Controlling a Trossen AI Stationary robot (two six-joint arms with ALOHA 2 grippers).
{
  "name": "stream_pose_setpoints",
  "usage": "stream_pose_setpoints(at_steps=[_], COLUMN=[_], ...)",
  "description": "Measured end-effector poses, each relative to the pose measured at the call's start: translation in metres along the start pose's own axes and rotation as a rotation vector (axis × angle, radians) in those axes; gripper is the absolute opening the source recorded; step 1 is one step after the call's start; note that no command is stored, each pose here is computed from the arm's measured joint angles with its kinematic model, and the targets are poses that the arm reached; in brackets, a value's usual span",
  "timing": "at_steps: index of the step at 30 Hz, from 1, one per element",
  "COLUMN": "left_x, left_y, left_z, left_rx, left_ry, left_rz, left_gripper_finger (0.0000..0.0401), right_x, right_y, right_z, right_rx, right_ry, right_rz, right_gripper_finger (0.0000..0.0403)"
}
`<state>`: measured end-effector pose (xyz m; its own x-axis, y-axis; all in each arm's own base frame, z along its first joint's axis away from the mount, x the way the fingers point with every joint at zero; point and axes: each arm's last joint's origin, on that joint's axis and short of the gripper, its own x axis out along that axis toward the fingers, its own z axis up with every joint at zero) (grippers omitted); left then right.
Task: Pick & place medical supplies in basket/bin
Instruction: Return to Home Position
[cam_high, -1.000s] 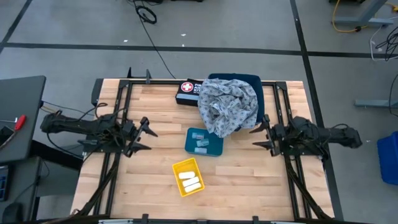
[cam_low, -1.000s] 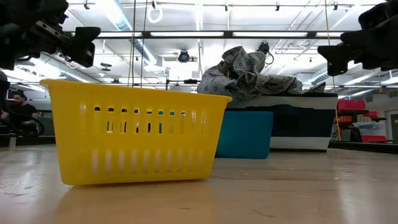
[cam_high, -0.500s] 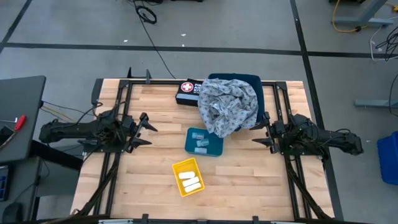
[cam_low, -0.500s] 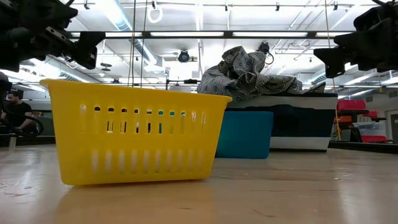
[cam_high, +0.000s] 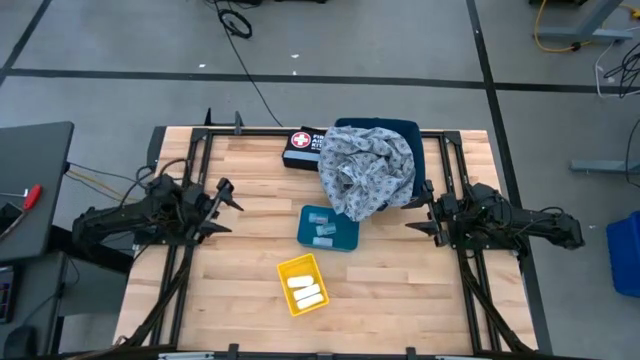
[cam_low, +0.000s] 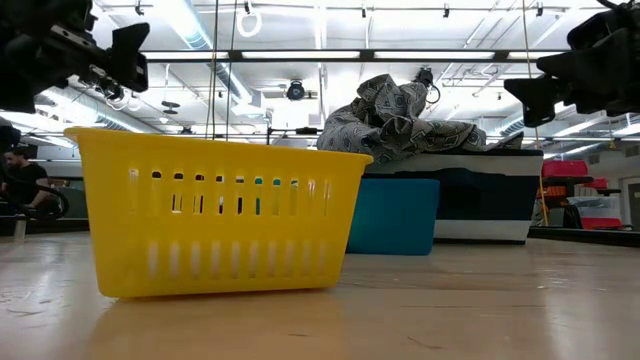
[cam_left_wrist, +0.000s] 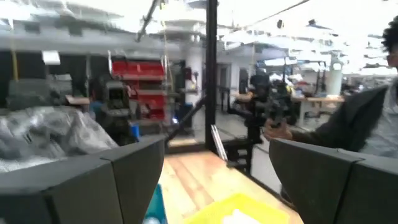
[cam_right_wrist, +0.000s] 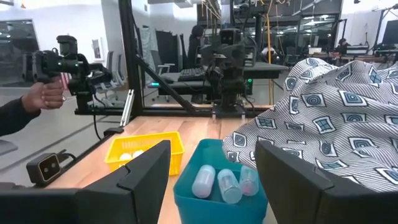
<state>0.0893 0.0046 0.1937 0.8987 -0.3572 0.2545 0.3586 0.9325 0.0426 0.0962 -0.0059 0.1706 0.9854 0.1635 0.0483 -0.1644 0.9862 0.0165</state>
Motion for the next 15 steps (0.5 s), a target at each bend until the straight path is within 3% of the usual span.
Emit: stream_pose_setpoints(at_steps=[4,15], left_x=[0.000,-0.002], left_y=[0.001,0.011], left_z=[-0.001,-0.002], left_rx=[-0.005,-0.011], left_ry=[0.015,-0.019], left_rz=[0.022,0.368], left_gripper_finger=[0.0293,0.0293], right_x=[0.000,0.000], right_y=[0.000,-0.003], right_z=[0.000,-0.001], right_rx=[0.014,0.019], right_ry=[0.000,0.008], right_rz=[-0.001,-0.101], right_gripper_finger=[0.0244,0.0244])
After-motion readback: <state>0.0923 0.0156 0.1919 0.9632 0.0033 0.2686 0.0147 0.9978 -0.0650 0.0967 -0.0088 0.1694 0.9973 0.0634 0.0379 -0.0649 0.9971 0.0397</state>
